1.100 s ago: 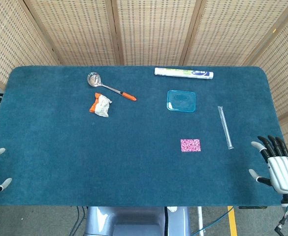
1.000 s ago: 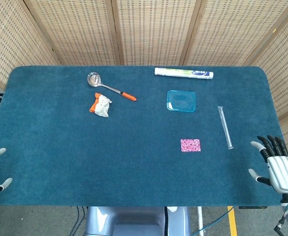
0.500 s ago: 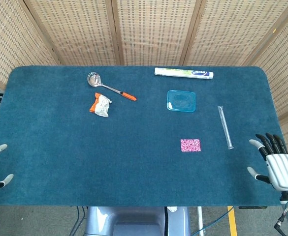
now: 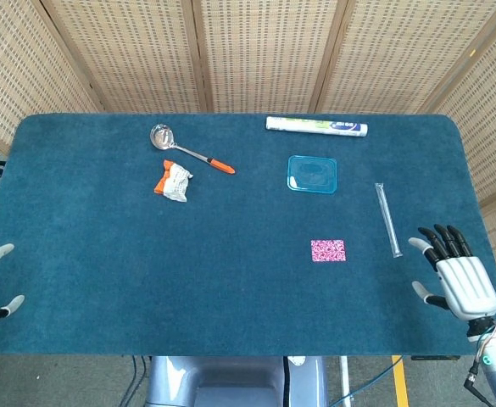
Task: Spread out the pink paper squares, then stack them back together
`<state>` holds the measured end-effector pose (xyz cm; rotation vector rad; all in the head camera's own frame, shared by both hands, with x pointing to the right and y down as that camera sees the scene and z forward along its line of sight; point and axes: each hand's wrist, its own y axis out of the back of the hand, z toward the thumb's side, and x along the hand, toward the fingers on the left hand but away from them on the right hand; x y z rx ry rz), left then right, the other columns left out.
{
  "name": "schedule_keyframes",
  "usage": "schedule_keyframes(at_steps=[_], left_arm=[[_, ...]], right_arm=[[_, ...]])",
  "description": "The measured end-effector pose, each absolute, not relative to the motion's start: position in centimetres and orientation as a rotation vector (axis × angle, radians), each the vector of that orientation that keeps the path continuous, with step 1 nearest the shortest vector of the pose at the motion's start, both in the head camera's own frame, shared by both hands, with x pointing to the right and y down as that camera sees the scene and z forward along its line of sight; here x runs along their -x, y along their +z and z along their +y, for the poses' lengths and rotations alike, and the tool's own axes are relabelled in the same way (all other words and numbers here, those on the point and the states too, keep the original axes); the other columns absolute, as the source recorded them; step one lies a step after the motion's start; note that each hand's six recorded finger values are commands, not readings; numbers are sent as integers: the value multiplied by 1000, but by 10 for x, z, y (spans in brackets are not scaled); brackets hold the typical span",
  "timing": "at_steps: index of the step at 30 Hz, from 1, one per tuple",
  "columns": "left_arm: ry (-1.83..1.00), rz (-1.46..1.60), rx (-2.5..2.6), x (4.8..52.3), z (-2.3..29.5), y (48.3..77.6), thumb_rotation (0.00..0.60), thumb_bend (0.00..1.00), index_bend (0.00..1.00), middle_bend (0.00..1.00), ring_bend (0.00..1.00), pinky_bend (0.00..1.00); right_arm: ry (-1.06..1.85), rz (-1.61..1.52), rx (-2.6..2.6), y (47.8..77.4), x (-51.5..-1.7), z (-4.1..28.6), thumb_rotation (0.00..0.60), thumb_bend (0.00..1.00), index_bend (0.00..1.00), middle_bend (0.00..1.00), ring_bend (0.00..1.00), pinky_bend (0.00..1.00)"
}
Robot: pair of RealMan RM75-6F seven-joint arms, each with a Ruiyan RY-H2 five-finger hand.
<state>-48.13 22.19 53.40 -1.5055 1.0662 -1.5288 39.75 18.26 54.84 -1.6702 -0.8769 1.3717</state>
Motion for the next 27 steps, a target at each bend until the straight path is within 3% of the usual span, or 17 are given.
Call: schedule_keyframes(at_steps=[12,27], left_arm=[[-1526,1048,1524,480,215,538,600,134,201,0,0,0],[-1479,1030,1532,466,194,521,600,134,201,0,0,0]], right_arm=[[1356,-798,1776,566,-374,178,600,348,194,142,0,0],[1213,-571,2022,597,-306,158,600,349,164,117,0,0]])
